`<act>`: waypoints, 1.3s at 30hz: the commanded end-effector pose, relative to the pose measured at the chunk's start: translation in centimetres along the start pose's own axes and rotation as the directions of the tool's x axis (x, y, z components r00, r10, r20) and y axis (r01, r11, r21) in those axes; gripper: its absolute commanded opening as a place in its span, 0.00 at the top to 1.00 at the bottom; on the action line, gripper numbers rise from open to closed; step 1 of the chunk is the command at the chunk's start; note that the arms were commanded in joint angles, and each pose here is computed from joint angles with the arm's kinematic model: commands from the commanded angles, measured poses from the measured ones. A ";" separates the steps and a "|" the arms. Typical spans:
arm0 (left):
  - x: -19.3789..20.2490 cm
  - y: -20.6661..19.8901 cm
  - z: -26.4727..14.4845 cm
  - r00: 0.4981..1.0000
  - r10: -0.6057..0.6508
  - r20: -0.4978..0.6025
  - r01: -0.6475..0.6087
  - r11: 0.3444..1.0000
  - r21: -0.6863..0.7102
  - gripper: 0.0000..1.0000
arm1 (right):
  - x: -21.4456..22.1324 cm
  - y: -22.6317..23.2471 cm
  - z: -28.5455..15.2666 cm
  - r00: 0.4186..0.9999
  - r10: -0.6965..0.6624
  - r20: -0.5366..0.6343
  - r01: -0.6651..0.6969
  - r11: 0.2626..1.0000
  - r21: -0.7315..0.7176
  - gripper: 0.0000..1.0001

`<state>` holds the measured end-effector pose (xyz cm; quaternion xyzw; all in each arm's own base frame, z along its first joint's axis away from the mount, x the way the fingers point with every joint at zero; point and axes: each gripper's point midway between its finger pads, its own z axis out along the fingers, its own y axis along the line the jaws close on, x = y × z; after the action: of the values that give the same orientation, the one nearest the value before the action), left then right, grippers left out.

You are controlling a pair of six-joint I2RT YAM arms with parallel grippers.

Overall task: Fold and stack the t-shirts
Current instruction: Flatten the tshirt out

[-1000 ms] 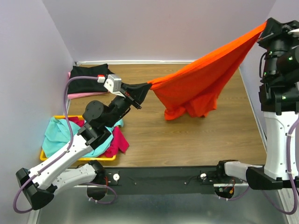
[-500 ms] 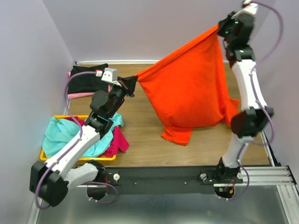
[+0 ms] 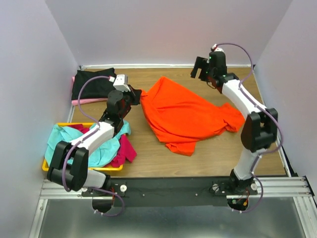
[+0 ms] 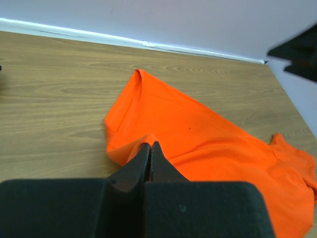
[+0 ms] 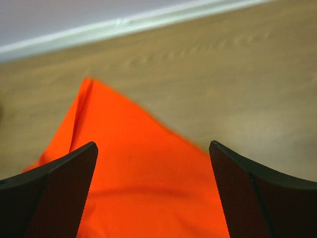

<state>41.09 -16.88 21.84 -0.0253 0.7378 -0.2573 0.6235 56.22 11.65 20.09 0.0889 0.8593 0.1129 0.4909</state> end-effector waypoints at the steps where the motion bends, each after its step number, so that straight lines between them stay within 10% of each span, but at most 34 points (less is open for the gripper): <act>1: -1.5 -0.3 0.3 0.998 -0.006 0.065 0.004 1.000 0.027 1.00 | 0.3 3.5 -7.9 0.995 0.021 0.100 -0.019 1.000 -0.024 0.00; 18: 0.7 4.5 -0.5 1.000 0.016 0.019 -0.014 0.997 -0.079 1.00 | 27.0 3.3 -20.2 0.972 0.045 -0.231 -0.043 0.999 0.013 0.13; 39: 1.3 4.6 -0.2 1.000 0.029 -0.010 -0.030 0.997 -0.064 1.00 | 35.2 -0.5 -24.6 0.919 0.141 -0.368 -0.090 0.984 0.153 0.20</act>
<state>41.69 -13.35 18.71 -0.0431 0.7509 -0.2247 0.6195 17.87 19.44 4.01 0.1128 0.9390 0.1180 0.3027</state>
